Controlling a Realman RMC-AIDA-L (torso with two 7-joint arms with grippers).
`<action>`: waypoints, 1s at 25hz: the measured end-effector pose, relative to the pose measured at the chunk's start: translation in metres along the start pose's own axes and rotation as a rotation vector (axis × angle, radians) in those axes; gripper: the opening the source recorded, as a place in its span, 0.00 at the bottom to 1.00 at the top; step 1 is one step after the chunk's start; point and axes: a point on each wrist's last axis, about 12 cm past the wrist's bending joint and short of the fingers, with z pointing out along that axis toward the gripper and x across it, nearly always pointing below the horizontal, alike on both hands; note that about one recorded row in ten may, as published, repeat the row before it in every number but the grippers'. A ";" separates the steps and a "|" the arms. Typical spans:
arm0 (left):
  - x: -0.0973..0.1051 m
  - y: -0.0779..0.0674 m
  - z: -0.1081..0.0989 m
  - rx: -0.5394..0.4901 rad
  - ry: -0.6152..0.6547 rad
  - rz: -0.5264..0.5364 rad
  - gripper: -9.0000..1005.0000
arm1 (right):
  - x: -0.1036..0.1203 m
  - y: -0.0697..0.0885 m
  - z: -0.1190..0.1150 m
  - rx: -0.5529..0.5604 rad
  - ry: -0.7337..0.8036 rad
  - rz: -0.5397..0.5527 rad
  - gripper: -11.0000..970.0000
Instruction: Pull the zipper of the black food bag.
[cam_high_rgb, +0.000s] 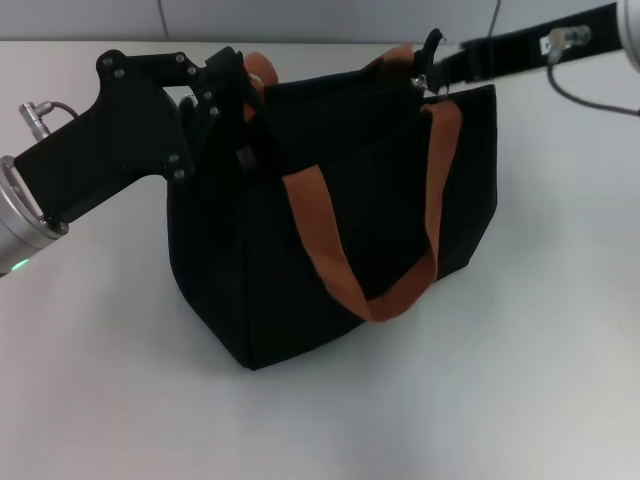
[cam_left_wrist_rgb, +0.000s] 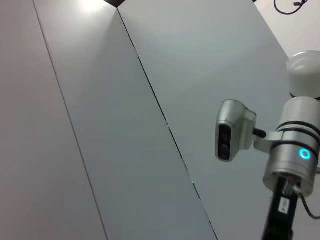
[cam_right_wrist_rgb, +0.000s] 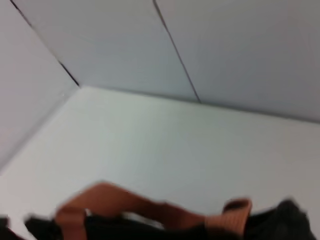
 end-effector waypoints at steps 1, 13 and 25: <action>0.000 0.000 0.000 0.000 0.000 0.000 0.09 | 0.000 0.000 0.000 0.000 0.000 0.000 0.01; 0.000 -0.001 0.000 0.005 -0.003 0.003 0.09 | 0.020 -0.036 -0.038 -0.223 -0.251 0.069 0.15; 0.004 -0.006 -0.005 -0.020 0.018 -0.031 0.09 | 0.093 -0.067 -0.043 -0.626 -0.498 -0.242 0.54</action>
